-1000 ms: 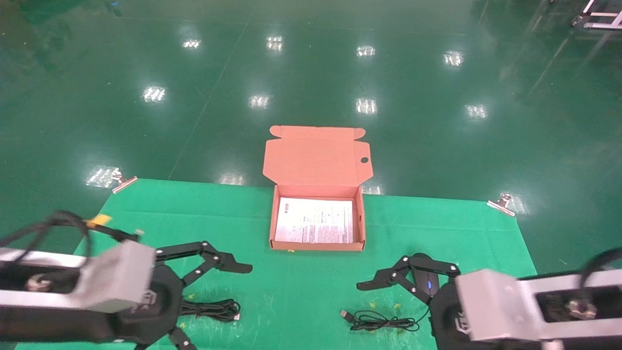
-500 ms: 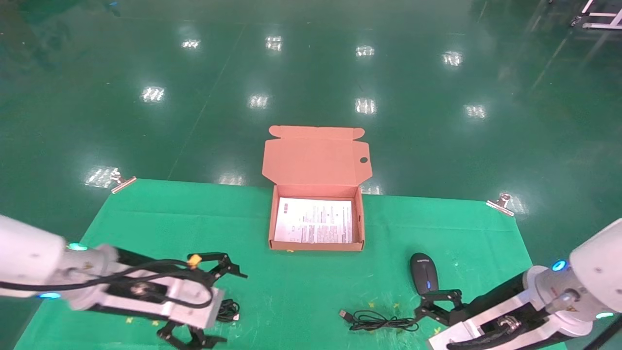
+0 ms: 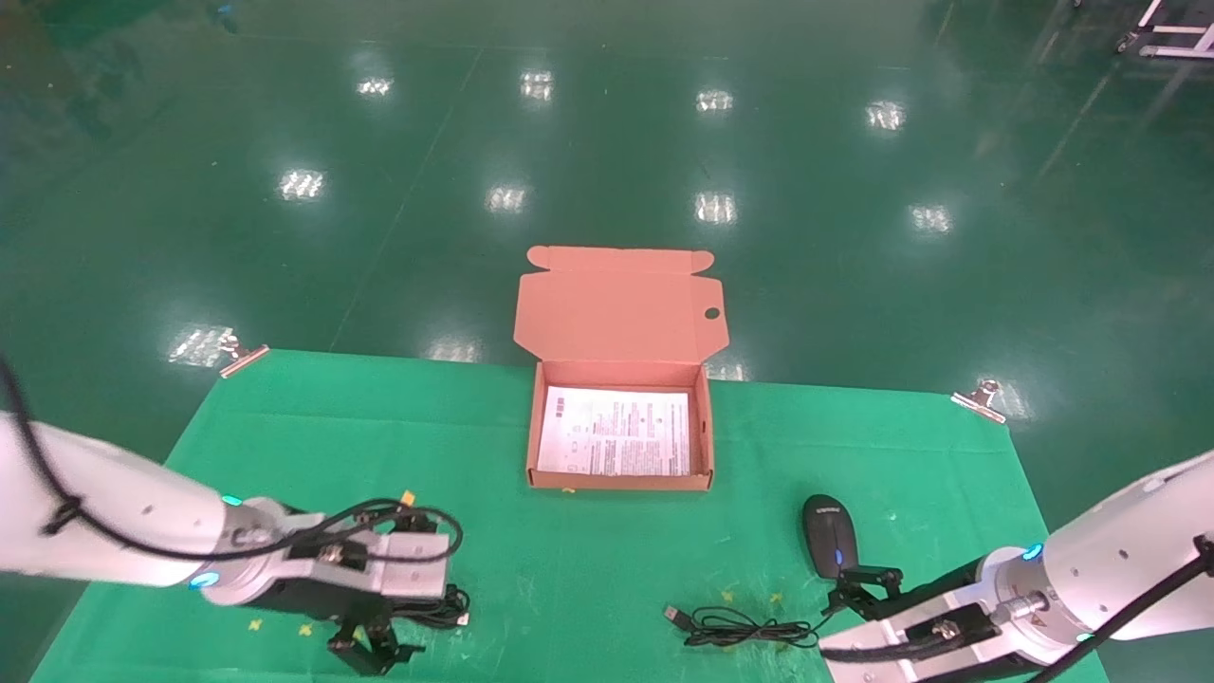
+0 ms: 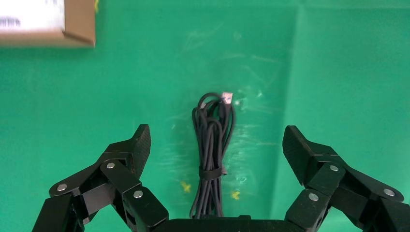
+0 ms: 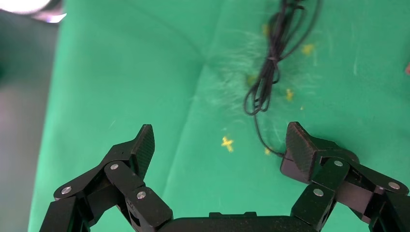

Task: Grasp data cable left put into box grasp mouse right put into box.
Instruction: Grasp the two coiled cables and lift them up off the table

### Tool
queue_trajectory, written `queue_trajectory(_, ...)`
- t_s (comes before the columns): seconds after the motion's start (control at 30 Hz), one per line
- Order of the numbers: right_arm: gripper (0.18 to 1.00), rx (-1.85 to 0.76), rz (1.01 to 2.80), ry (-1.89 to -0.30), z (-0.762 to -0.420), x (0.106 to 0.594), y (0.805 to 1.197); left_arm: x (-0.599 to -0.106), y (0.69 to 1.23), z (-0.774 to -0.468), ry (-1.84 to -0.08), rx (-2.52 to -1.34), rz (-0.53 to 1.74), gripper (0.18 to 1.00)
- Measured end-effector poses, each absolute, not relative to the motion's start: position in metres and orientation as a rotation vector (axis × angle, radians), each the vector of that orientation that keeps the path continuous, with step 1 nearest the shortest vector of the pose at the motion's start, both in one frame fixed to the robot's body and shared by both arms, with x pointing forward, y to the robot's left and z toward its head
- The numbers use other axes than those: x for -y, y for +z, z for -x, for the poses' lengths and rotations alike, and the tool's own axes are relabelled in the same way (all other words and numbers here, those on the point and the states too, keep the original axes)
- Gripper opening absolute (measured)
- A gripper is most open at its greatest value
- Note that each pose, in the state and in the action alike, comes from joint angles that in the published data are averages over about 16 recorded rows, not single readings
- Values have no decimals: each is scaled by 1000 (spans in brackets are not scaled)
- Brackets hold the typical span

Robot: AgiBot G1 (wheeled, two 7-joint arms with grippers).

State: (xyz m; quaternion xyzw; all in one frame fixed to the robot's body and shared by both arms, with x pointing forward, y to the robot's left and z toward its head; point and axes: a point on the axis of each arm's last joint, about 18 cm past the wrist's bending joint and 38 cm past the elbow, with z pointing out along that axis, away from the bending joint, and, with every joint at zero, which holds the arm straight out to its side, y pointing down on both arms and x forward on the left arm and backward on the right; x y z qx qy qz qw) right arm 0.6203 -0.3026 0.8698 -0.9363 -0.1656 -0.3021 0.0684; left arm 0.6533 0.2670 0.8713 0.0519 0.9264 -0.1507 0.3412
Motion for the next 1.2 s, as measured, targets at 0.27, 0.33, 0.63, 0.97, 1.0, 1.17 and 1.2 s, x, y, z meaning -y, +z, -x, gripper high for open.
queue_trajectory(0.27,1001,406,2787,-933,-646,302,847,-283,857,-682,-377,-2441,26,1001)
queue_trajectory(0.33,1001,398,2782,-935,-652,301,842,-286,853,-687,-369,-2445,47,1001)
queue_trajectory(0.63,1001,373,2761,-953,-676,295,823,-300,839,-704,-354,-2458,116,1001)
queue_trajectory(0.97,995,355,2749,-975,-691,291,811,-308,822,-709,-367,-2482,184,998)
queue_trajectory(1.0,991,355,2748,-976,-692,290,810,-309,821,-709,-369,-2484,189,997)
queue_trajectory(1.17,970,353,2747,-978,-693,290,809,-310,818,-709,-372,-2490,199,983)
queue_trajectory(1.2,965,353,2747,-978,-693,290,809,-310,818,-709,-372,-2490,200,980)
